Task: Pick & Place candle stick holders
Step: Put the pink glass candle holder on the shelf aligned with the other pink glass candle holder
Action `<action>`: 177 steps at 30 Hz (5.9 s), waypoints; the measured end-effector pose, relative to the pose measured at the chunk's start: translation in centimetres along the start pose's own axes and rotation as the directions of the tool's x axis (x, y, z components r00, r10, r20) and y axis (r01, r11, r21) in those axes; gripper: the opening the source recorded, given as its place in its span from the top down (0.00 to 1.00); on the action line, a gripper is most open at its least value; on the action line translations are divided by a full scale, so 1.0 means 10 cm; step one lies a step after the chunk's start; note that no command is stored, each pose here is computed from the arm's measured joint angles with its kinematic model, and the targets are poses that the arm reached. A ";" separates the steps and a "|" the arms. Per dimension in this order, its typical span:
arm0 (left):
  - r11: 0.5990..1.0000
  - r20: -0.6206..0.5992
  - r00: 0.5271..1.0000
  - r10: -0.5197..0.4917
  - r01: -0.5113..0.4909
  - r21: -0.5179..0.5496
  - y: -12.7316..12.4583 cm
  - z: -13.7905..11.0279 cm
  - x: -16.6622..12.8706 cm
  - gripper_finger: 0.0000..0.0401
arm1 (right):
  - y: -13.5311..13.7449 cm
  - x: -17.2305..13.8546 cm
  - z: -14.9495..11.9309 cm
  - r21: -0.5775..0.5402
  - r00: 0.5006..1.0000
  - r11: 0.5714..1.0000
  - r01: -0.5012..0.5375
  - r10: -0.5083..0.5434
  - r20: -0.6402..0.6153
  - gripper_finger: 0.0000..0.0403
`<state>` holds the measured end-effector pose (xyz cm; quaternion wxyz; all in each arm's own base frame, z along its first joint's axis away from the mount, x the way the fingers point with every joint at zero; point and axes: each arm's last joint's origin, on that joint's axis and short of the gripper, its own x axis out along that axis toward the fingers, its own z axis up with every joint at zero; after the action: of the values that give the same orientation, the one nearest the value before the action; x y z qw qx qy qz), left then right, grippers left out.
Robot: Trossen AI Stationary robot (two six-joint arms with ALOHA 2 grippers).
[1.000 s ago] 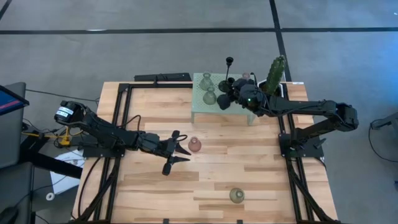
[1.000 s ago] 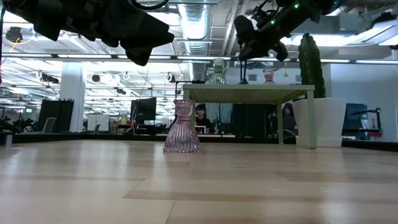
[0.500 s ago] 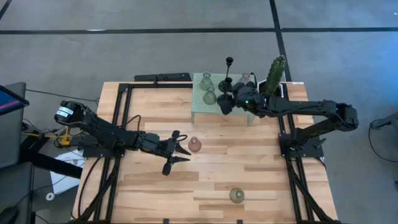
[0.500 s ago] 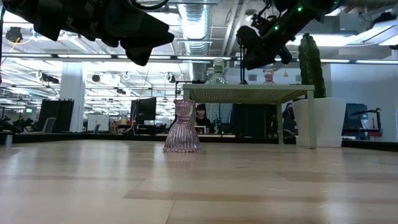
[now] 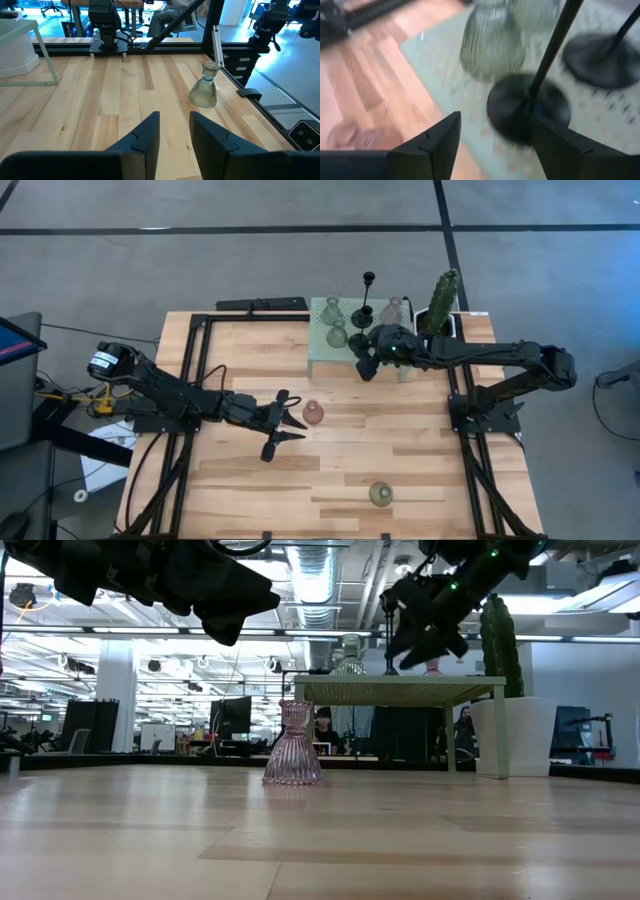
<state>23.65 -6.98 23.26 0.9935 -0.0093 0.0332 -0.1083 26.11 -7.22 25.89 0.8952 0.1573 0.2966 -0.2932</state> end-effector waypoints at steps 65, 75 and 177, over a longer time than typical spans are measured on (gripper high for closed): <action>0.971 -0.113 0.993 0.036 -0.008 0.240 -0.14 0.05 -0.24 0.98 | 0.59 -1.66 -0.95 -0.410 0.986 0.904 -0.117 0.156 0.063 1.00; 0.913 -0.074 0.993 0.086 -0.049 0.405 -0.11 0.14 -0.34 0.98 | 0.79 -1.82 -1.25 -0.482 0.958 0.876 -0.013 0.149 0.245 1.00; 0.988 -0.184 0.971 0.155 -0.149 0.045 0.56 -0.61 -0.47 0.99 | 0.18 -1.61 -1.44 -0.309 0.893 0.933 -0.184 0.290 0.343 1.00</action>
<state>19.86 -0.58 17.34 0.9914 0.0189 0.1255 -0.0329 10.46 7.70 24.96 0.9778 0.0095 0.1311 -0.1629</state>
